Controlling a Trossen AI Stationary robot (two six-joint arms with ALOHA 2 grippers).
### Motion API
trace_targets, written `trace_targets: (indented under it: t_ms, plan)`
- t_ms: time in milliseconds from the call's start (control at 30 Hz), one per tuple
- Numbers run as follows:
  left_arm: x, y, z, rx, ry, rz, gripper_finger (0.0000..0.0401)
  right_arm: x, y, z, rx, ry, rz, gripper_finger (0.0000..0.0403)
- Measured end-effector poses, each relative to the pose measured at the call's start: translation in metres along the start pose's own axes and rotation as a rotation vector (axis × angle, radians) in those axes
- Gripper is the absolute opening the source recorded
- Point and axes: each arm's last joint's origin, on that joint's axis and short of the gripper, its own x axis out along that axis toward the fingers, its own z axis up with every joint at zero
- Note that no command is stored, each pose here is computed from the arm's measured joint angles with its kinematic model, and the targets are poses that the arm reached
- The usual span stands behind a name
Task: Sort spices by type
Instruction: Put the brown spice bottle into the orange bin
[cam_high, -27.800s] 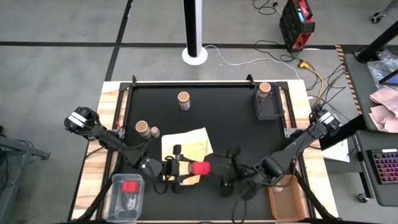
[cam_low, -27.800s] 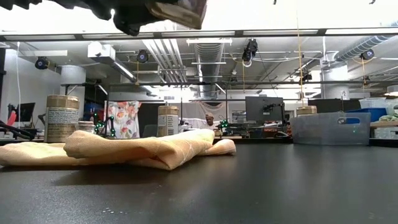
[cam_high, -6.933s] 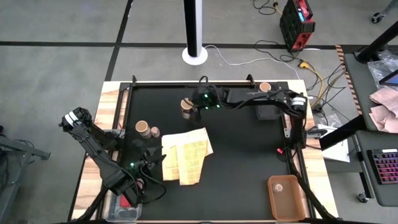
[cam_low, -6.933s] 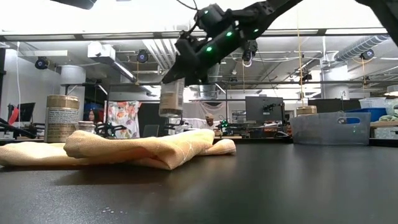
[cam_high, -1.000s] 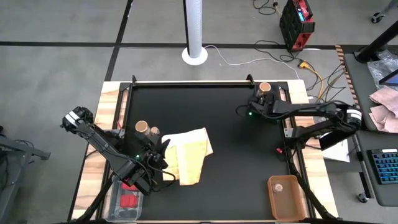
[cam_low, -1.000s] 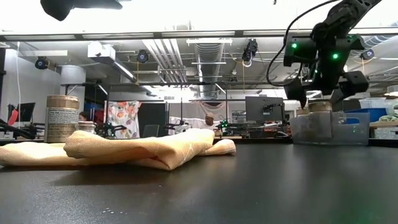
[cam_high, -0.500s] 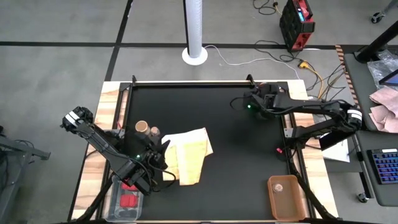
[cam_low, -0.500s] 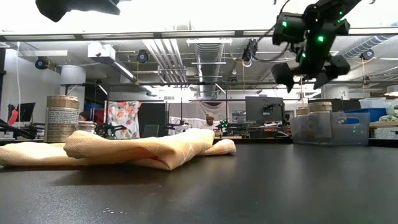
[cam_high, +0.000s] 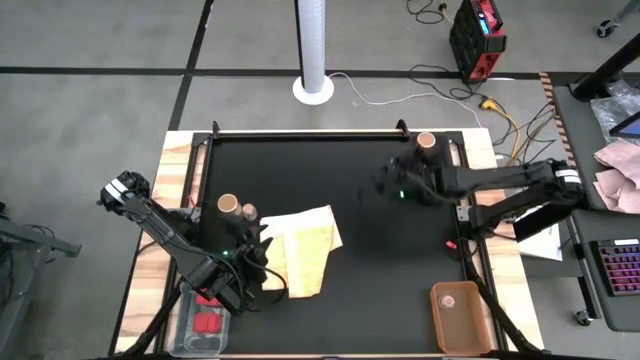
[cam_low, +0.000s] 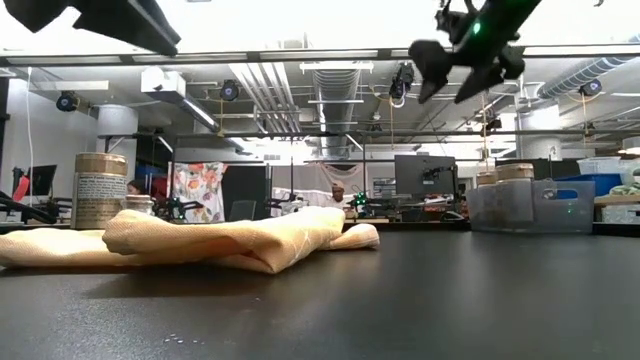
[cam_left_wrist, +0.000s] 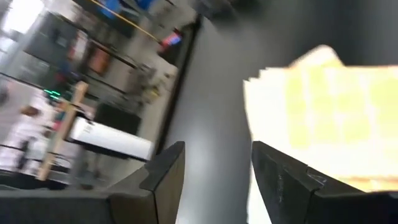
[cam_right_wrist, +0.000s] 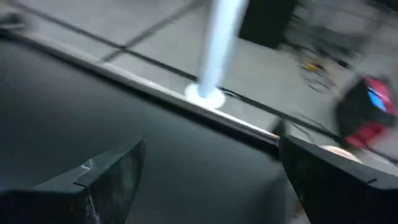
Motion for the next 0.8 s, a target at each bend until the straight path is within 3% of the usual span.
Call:
trace_targets:
  t_ms: [333,600,800]
  plan:
    - [-0.008,-0.001,0.009,-0.057,0.149,-0.246,0.0171,-0.072,0.051,-0.035,-0.166,-0.118,0.378,0.0359]
    - [-0.017,-0.001,0.02,-0.067,0.237,-0.459,0.0171,-0.096,0.071,-0.067,-0.262,-0.118,0.477,0.0359]
    - [-0.022,-0.002,0.023,0.026,0.293,-0.639,0.0171,-0.109,0.091,-0.092,-0.296,-0.124,0.539,0.0359]
